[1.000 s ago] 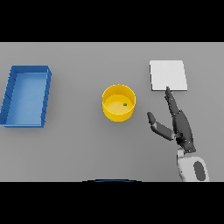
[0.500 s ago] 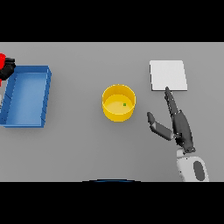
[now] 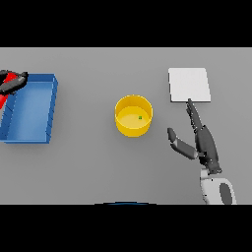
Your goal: Pick up the red beaker and tilt it to pour out 1 green nut into yellow bowl. Pick up the yellow bowl and place it on the metallic measuring scale.
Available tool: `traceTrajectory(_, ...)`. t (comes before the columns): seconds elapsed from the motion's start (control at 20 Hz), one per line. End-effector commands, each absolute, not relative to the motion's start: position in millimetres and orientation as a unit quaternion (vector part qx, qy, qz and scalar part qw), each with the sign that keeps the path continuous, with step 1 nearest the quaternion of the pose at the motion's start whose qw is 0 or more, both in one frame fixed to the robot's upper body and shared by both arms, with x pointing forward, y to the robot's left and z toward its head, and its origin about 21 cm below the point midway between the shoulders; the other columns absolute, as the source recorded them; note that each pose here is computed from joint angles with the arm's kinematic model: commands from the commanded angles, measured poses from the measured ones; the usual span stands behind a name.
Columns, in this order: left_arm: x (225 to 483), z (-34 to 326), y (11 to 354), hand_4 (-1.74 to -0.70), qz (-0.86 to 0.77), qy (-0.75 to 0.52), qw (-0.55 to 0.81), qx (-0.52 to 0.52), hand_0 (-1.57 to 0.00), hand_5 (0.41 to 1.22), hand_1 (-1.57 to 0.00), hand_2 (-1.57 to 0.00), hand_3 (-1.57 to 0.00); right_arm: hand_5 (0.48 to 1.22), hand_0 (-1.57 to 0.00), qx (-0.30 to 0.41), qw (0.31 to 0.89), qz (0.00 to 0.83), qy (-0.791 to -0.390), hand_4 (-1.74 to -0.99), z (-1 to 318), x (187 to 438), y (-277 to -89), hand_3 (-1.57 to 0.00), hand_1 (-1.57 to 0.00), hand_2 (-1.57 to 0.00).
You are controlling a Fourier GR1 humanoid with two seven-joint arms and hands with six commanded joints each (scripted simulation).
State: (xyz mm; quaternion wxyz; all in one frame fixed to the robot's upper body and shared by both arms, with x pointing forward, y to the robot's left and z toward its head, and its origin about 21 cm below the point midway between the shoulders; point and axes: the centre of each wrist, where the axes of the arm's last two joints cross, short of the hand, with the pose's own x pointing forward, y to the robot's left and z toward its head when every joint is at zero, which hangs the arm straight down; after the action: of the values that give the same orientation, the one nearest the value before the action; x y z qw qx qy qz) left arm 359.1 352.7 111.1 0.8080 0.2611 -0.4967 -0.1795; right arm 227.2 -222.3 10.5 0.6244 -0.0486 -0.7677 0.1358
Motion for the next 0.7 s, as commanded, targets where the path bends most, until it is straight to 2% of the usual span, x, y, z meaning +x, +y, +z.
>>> traceTrajectory(0.0, 359, 110, 354, -0.92, -0.197, -0.488, 0.807, 0.267, -0.48, 0.651, -0.44, -0.42, -0.43, 0.67, 0.0, -0.046, 0.627, 0.132, -0.767, -1.155, 10, 228, -220.0, 0.0, 0.0, 0.0)
traceTrajectory(0.1, 358, 110, 350, -0.84, -0.22, -0.469, 0.808, 0.281, -0.31, 0.632, -0.28, -0.27, -0.28, 0.67, 0.0, -0.049, 0.63, 0.136, -0.763, -1.155, 10, 230, -215.3, 0.0, 0.0, 0.0)
traceTrajectory(0.25, 360, 103, 347, -0.8, -0.231, -0.455, 0.804, 0.304, -0.16, 0.627, -0.14, -0.14, -0.14, 0.665, 0.0, -0.063, 0.626, 0.143, -0.764, -1.158, 10, 230, -215.7, 0.0, 0.0, 0.0)
traceTrajectory(0.4, 361, 106, 352, -0.78, -0.225, -0.482, 0.788, 0.309, -0.08, 0.631, -0.07, -0.07, -0.07, 0.644, 0.0, -0.07, 0.628, 0.145, -0.762, -1.144, 13, 229, -217.6, 0.0, 0.0, 0.0)
traceTrajectory(0.45, 362, 104, 348, -0.78, -0.222, -0.495, 0.784, 0.302, -0.06, 0.633, -0.06, -0.06, -0.06, 0.631, 0.0, -0.091, 0.64, 0.16, -0.746, -1.131, 15, 232, -215.2, 0.0, 0.0, 0.0)
traceTrajectory(0.55, 360, 104, 345, -0.78, -0.216, -0.52, 0.775, 0.287, -0.04, 0.644, -0.04, -0.03, -0.04, 0.649, 0.0, -0.083, 0.62, 0.207, -0.752, -1.087, 21, 235, -214.5, 0.0, 0.0, 0.0)
traceTrajectory(0.65, 359, 103, 342, -0.79, -0.209, -0.529, 0.774, 0.277, -0.03, 0.657, -0.02, -0.02, -0.02, 0.665, 0.0, -0.078, 0.598, 0.274, -0.749, -1.088, 29, 243, -216.2, 0.0, 0.0, 0.0)
